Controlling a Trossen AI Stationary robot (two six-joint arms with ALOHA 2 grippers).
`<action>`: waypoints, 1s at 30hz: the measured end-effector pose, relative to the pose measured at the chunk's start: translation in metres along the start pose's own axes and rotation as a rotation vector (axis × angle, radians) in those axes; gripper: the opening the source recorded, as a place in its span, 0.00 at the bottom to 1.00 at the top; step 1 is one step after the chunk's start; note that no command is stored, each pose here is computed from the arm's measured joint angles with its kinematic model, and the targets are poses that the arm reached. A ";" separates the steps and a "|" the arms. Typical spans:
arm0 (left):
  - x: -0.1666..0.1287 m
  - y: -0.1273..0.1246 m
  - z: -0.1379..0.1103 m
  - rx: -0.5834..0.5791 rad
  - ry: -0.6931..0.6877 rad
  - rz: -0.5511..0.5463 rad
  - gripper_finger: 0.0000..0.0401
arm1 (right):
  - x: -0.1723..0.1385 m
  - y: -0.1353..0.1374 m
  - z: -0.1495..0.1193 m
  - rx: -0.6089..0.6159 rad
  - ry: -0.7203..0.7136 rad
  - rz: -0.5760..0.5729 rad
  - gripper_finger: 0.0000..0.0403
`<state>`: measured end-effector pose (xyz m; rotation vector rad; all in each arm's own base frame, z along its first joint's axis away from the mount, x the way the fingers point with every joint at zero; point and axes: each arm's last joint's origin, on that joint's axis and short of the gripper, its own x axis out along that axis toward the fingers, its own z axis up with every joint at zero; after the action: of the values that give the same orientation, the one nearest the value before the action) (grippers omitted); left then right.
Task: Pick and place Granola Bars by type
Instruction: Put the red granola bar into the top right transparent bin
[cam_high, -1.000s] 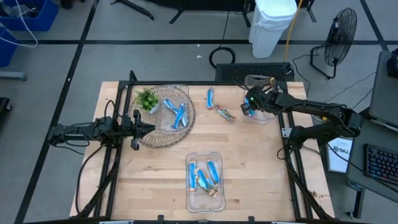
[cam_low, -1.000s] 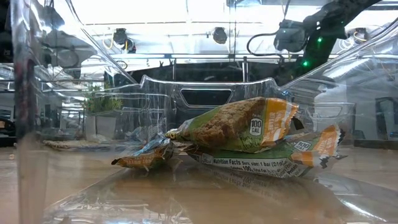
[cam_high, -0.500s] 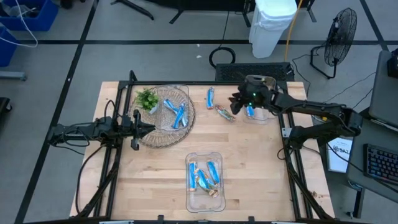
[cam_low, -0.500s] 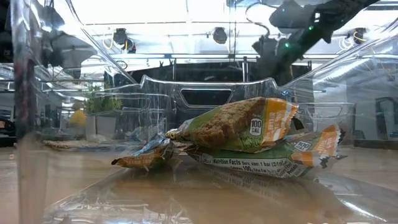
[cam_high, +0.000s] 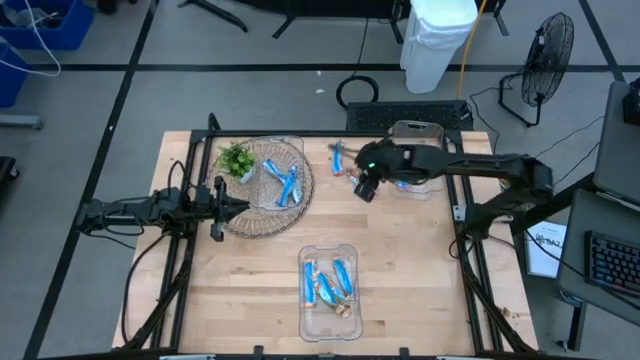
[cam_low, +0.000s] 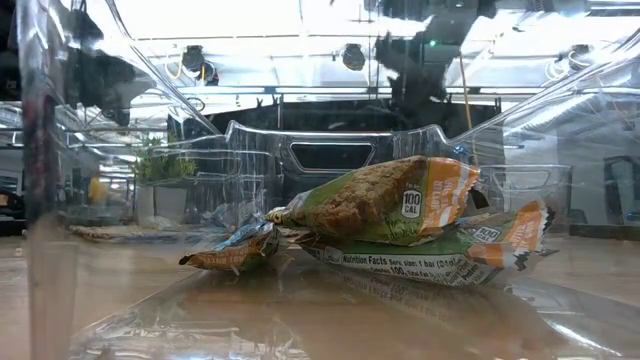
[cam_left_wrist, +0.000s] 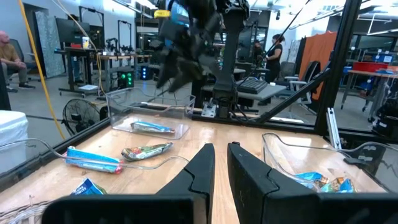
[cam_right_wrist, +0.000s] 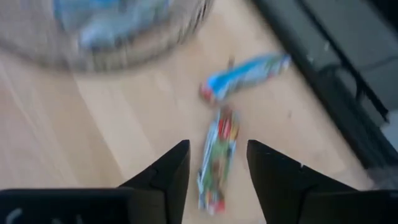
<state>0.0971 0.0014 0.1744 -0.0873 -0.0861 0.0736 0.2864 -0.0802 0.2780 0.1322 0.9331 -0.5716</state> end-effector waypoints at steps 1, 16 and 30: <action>0.000 0.000 0.000 0.000 0.000 0.000 0.12 | 0.005 0.004 0.001 -0.023 0.053 -0.004 0.39; 0.000 0.000 0.000 0.000 0.000 0.000 0.12 | 0.104 0.022 -0.039 -0.133 0.487 -0.083 0.44; 0.000 0.000 0.000 0.000 0.000 0.000 0.12 | 0.124 0.014 -0.043 -0.078 0.530 -0.087 0.41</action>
<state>0.0970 0.0015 0.1744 -0.0874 -0.0864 0.0739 0.3193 -0.1034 0.1524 0.1778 1.4805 -0.5905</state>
